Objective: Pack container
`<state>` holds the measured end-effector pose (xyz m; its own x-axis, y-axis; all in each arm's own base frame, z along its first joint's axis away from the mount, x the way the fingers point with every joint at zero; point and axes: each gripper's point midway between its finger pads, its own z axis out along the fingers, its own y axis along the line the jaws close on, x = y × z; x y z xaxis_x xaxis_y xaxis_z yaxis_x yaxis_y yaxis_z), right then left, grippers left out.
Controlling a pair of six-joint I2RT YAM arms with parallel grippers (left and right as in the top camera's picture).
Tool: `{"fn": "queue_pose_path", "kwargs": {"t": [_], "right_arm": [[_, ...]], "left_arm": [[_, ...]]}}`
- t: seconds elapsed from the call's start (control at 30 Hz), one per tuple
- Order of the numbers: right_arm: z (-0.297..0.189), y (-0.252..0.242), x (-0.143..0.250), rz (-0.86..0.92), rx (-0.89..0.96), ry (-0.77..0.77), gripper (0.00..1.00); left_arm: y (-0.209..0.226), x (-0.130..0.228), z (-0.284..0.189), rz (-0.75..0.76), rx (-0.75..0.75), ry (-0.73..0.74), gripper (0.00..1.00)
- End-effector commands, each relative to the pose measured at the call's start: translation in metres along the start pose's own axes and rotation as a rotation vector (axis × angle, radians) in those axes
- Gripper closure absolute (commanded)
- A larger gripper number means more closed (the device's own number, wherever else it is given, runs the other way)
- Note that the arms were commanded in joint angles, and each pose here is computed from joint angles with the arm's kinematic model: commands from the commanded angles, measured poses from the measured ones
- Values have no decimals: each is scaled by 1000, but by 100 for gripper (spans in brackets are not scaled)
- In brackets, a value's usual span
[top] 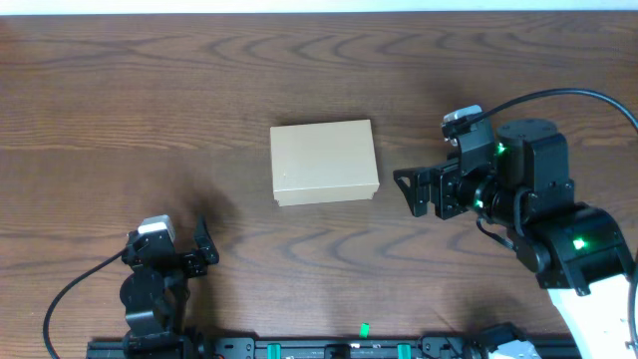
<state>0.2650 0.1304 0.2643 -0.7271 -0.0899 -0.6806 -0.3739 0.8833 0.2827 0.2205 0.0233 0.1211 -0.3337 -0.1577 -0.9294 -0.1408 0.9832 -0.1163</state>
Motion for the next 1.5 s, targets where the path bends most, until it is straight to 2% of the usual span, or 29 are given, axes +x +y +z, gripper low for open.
{"fn": "queue_pose_path", "kwargs": {"t": [0.0, 0.63, 0.83, 0.93, 1.13, 1.3, 1.47], "right_arm": [[-3, 0, -3, 7, 2, -13, 1], [-3, 0, -3, 6, 1, -13, 1], [-30, 2, -1, -29, 37, -75, 1], [-51, 11, 17, -65, 39, -84, 1], [-73, 8, 56, -172, 79, -195, 1], [-60, 1, 91, -201, 51, -259, 1], [-22, -12, 127, -214, 39, -276, 1]], "left_arm": [[2, 7, 3, -6, -10, 11, 5], [2, 7, 3, -6, -10, 11, 5], [2, 7, 3, -7, -10, 11, 5], [2, 7, 3, -6, -10, 11, 5], [2, 7, 3, -6, -10, 11, 5], [2, 7, 3, -6, -10, 11, 5], [2, 7, 3, -6, -10, 11, 5]]}}
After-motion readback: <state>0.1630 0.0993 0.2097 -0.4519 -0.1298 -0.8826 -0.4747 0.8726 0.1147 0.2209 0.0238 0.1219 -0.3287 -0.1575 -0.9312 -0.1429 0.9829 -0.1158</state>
